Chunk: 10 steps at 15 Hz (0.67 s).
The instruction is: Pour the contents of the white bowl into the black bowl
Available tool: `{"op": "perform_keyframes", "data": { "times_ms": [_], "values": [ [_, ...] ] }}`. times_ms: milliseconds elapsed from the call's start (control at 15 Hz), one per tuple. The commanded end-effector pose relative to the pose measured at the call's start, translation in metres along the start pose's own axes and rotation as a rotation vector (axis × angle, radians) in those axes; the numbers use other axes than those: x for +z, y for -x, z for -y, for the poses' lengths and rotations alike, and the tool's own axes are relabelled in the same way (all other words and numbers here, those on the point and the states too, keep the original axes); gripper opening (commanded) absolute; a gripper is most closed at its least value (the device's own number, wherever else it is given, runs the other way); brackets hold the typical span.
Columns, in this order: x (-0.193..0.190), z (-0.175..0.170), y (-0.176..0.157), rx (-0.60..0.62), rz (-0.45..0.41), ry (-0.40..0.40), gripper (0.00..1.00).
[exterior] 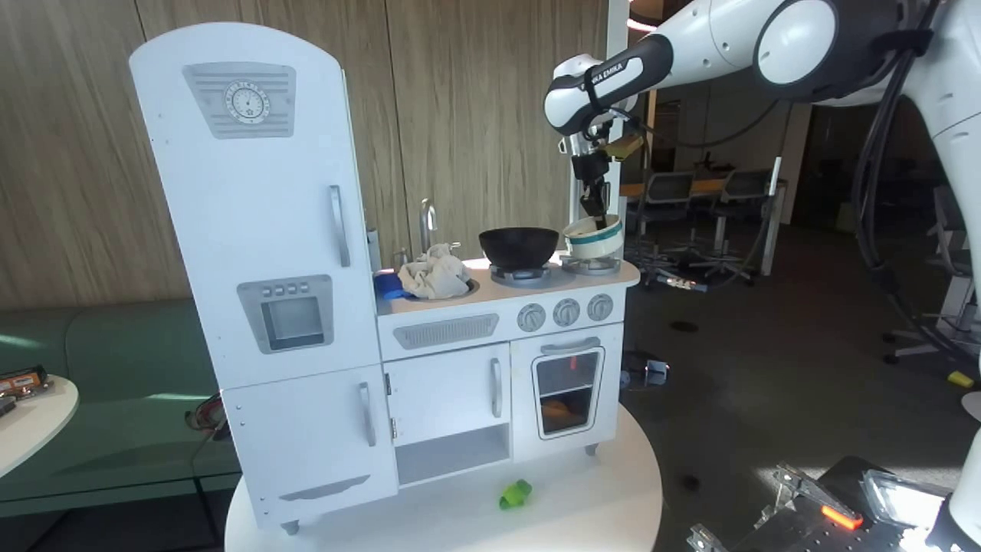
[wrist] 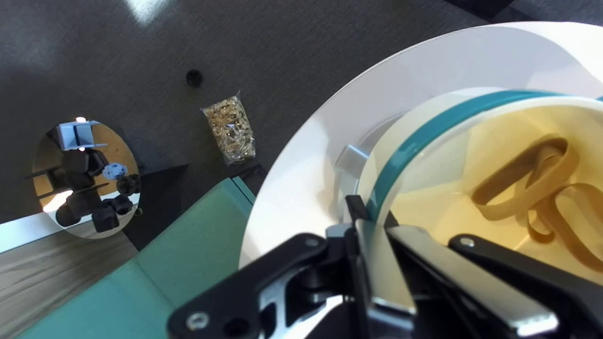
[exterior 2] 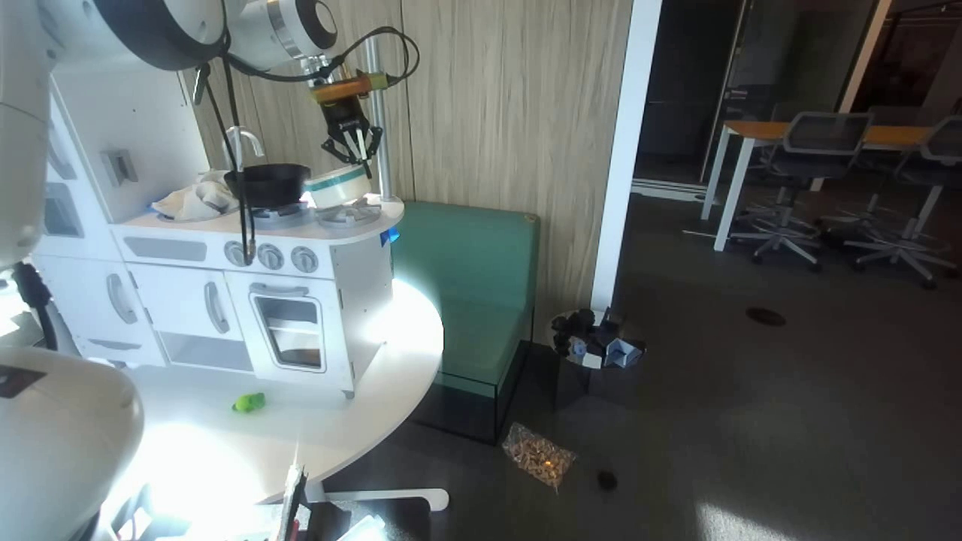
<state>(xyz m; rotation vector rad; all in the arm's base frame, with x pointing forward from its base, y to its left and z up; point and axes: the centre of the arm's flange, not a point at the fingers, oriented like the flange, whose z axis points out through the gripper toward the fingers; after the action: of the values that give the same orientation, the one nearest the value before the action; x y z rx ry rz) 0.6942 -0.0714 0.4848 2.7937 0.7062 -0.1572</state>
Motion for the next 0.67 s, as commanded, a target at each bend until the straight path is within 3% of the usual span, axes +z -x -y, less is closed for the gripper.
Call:
{"op": "perform_keyframes", "data": {
  "times_ms": [0,133,200,267,400,600],
  "values": [
    [-0.003,-0.017,-0.008,-0.007,-0.033,-0.039,0.32],
    [-0.002,-0.020,-0.008,-0.005,-0.038,-0.048,0.39],
    [-0.002,-0.021,-0.009,-0.001,-0.042,-0.051,0.47],
    [-0.002,-0.021,-0.009,0.001,-0.044,-0.054,0.62],
    [-0.004,-0.020,-0.010,0.006,-0.051,-0.059,0.74],
    [-0.016,-0.012,-0.008,0.024,-0.050,-0.036,0.99]
  ]
}}
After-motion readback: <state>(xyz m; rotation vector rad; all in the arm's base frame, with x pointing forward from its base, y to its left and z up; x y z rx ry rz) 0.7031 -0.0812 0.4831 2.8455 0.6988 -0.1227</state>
